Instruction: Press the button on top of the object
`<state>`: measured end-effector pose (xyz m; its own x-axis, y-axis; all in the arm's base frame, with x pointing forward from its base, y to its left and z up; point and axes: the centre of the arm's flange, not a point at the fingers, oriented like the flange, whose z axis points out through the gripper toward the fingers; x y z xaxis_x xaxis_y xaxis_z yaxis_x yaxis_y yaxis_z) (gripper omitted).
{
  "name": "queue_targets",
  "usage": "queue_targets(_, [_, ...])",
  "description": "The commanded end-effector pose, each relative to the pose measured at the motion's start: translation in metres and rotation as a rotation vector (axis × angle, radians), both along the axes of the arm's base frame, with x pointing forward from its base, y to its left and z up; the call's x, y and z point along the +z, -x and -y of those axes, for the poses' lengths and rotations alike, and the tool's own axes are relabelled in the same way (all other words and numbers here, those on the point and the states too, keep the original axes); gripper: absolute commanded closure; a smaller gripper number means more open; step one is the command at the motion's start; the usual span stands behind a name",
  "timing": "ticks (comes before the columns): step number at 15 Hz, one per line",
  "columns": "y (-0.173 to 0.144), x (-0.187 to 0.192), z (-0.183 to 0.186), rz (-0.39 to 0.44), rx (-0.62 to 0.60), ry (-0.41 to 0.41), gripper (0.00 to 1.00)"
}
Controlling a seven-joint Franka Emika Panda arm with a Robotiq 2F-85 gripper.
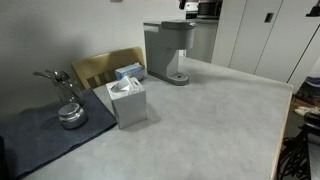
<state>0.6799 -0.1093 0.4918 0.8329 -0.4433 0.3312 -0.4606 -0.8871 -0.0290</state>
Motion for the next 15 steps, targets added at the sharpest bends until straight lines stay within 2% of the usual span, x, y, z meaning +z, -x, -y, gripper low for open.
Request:
queue_targets(1, [-0.011, -0.005, 0.013, -0.024, -0.017, -0.036, 1.00])
queue_targets(5, [-0.007, -0.003, 0.013, -0.091, -0.055, -0.024, 1.00])
queue_targets(10, [-0.001, -0.005, 0.010, -0.165, -0.083, -0.048, 1.00])
queue_targets(15, [0.002, -0.017, 0.009, -0.153, -0.065, -0.060, 1.00])
